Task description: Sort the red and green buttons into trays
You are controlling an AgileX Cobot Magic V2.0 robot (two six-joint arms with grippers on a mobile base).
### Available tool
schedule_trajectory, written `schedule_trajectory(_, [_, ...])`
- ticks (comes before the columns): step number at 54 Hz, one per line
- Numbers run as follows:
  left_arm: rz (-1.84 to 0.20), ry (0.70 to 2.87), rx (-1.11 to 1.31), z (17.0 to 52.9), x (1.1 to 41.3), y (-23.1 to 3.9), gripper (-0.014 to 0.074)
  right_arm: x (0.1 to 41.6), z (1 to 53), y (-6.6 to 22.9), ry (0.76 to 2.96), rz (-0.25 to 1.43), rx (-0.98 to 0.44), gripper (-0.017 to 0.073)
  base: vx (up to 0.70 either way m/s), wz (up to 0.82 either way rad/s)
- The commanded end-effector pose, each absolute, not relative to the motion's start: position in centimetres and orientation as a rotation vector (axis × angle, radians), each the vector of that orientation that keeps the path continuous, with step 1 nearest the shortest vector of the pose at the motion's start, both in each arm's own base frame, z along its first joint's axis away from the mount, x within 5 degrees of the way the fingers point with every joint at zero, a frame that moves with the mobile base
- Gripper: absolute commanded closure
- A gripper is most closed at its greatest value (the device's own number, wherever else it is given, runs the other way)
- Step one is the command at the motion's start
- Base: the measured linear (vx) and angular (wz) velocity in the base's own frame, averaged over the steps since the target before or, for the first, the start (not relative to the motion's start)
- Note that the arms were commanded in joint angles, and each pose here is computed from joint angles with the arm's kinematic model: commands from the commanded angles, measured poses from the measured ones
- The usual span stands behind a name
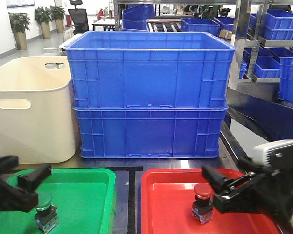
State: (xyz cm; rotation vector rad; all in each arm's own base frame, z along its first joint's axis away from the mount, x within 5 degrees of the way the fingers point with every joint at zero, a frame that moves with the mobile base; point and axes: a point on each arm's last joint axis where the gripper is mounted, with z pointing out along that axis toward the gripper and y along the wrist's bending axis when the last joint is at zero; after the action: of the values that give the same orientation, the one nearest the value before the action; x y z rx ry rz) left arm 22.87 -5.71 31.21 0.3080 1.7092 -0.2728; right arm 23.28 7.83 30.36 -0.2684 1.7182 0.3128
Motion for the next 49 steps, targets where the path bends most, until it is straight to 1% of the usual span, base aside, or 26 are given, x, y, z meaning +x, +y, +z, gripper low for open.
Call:
schedule_trajectory(1, [-0.319, 1.506, 0.301, 35.6, 20.3, -5.6, 0.0011, 20.8, 33.9, 7.0, 1.603, 0.315, -0.244, -0.0014, 0.00, 0.00])
schedule_trajectory(6, [-0.310, 1.388, 0.298, 37.8, 17.2, -5.1, 0.0034, 17.4, 34.9, 5.8, 1.540, 0.288, -0.256, -0.0014, 0.00, 0.00])
schedule_trajectory(10, [-0.306, 1.325, 0.294, 38.3, 14.8, -4.6, 0.0056, 15.4, 34.4, 5.2, 1.504, 0.276, -0.270, -0.0014, 0.00, 0.00])
schedule_trajectory(13, [-0.297, 1.314, 0.284, 37.4, 13.1, -4.2, 0.0074, 13.6, 34.1, 4.7, 1.466, 0.277, -0.267, -0.0014, 0.00, 0.00])
schedule_trajectory(20, [-0.281, 1.341, 0.269, 33.7, 10.3, -3.5, 0.0099, 11.6, 33.1, 4.1, 1.430, 0.278, -0.263, -0.0014, 0.00, 0.00])
schedule_trajectory(26, [-0.298, 1.275, 0.282, 32.2, 8.0, -3.3, 0.0110, 11.0, 32.5, 3.9, 1.430, 0.278, -0.260, -0.0014, 0.00, 0.00])
schedule_trajectory(35, [-0.294, 1.145, 0.289, 32.7, 5.5, -3.0, 0.0113, 11.0, 32.3, 3.8, 1.446, 0.273, -0.259, -0.0014, 0.00, 0.00])
schedule_trajectory(49, [-0.286, 1.126, 0.283, 32.8, 5.0, -2.8, 0.0113, 11.0, 32.3, 3.8, 1.446, 0.273, -0.259, -0.0014, 0.00, 0.00])
